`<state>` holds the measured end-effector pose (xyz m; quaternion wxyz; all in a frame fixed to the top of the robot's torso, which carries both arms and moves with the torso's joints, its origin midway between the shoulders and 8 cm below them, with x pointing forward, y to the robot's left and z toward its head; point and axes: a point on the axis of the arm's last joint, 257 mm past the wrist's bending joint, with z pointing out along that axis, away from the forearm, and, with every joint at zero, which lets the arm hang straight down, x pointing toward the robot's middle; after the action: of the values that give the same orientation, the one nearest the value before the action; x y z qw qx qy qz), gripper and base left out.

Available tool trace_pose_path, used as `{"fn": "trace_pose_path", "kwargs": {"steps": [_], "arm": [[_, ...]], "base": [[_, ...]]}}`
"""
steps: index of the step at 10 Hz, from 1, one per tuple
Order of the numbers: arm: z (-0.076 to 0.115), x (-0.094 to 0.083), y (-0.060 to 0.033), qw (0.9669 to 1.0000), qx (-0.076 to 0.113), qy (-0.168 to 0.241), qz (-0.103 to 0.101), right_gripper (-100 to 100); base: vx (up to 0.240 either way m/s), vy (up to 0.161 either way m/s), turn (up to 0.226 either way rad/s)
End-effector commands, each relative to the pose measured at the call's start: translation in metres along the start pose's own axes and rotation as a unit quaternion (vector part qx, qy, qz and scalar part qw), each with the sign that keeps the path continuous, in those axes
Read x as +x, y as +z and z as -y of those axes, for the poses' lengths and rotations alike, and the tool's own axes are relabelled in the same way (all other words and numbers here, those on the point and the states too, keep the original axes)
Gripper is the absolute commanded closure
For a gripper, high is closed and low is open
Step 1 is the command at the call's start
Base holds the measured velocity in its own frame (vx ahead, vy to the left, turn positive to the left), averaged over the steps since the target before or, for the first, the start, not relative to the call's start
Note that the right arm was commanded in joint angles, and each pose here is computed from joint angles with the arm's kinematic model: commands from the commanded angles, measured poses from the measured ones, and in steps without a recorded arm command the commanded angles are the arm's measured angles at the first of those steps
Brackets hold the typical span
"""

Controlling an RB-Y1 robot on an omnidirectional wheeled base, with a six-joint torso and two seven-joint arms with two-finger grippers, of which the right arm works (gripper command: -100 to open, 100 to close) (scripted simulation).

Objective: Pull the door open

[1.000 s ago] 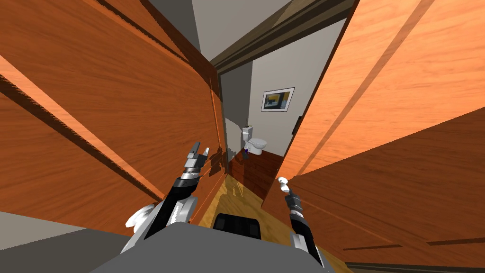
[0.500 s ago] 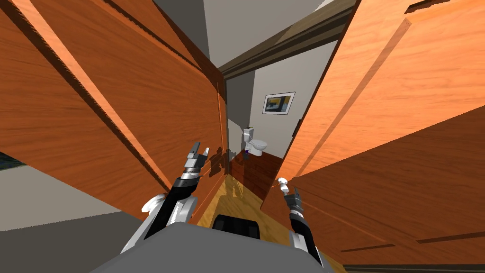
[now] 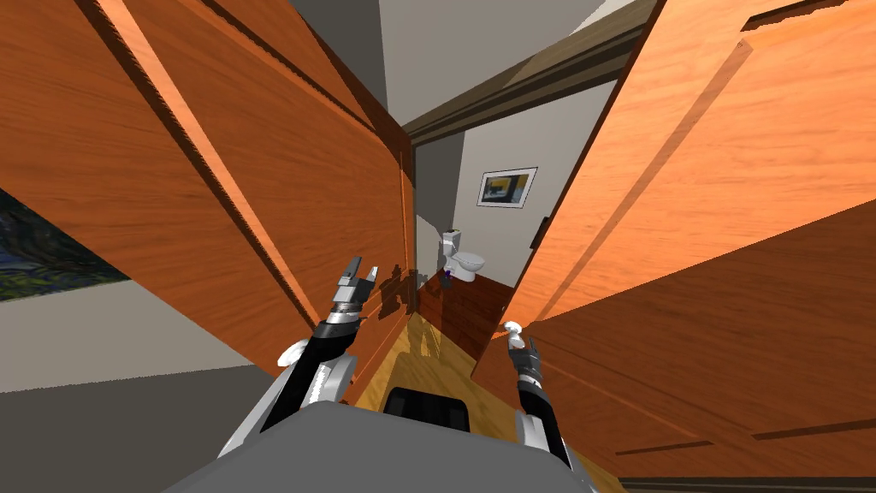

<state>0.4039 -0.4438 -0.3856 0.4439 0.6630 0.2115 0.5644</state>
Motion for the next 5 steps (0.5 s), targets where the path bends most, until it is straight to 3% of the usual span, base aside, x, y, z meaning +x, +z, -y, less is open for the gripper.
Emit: {"fn": "trace_pose_path", "kwargs": {"steps": [1, 4, 5], "arm": [[0.0028, 0.0034, 0.0008, 0.9993, -0.002, 0.037, 0.002, -100], [0.0047, 0.0060, 0.0014, 0.9972, -0.003, 0.075, 0.004, -100], [0.0067, 0.0087, 0.0020, 0.9945, -0.004, 0.104, 0.006, -100]], "base": [[-0.064, 0.005, 0.045], [-0.055, -0.009, 0.017], [-0.054, -0.007, 0.027]]}}
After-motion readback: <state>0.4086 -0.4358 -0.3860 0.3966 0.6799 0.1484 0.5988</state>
